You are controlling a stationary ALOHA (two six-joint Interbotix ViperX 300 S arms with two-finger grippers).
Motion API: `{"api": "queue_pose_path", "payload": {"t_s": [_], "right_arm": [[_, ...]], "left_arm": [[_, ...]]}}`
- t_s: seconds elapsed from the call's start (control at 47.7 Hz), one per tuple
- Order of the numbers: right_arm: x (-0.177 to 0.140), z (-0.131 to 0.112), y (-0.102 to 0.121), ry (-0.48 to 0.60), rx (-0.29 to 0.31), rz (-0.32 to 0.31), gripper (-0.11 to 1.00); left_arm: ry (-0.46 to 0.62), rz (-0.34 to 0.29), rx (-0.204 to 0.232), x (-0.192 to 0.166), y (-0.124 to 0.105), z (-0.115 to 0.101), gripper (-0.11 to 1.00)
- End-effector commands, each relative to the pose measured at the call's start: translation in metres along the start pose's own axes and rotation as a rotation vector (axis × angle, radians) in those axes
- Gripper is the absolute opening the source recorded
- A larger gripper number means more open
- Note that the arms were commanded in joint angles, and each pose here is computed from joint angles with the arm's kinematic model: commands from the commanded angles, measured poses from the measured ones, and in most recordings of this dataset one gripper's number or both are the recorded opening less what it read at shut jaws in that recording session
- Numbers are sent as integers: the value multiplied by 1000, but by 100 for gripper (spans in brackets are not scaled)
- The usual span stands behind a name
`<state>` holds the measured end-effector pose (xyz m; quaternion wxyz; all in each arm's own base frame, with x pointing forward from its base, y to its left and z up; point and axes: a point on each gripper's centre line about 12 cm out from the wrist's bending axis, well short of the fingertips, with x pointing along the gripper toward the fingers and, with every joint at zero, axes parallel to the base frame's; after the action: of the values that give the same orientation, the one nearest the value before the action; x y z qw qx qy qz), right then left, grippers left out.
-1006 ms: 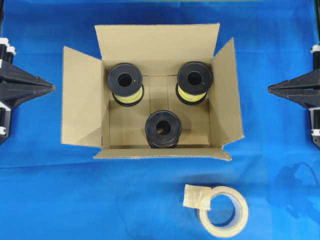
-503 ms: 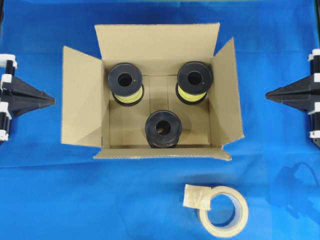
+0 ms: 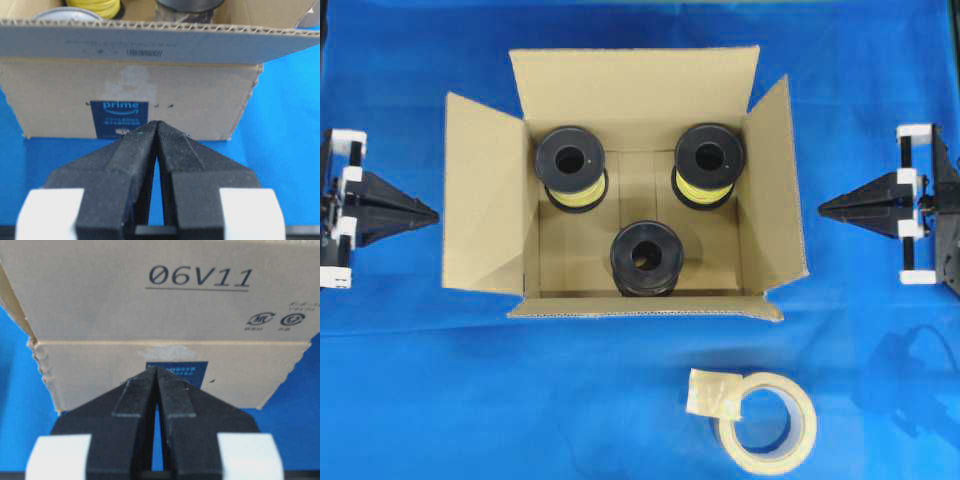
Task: Close the cardboard box.
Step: 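Move both grippers to the outer sides of the box's side flaps, then push the left and right side flaps inward with both grippers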
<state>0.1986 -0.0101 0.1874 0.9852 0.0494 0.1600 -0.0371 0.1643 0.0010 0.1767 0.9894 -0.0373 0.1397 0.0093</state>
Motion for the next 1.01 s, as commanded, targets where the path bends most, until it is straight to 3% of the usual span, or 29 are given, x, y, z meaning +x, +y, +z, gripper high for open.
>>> {"api": "queue_pose_path", "payload": {"t_s": [0.0, 0.231, 0.461, 0.839, 0.985], "right_arm": [[4, 4, 0, -20, 6, -4, 0], [10, 17, 0, -99, 8, -7, 0], [30, 26, -1, -101, 5, -17, 0], [63, 49, 1, -125, -7, -21, 0], [75, 53, 0, -140, -7, -27, 0]], "left_arm": [[-22, 1, -4, 4, 0, 3, 0], [-104, -2, -3, 8, -1, 18, 0], [-129, 0, 13, 23, -2, 33, 0], [-134, 10, 82, 79, -3, 64, 0], [-125, 30, 82, 104, 1, 69, 0]]}}
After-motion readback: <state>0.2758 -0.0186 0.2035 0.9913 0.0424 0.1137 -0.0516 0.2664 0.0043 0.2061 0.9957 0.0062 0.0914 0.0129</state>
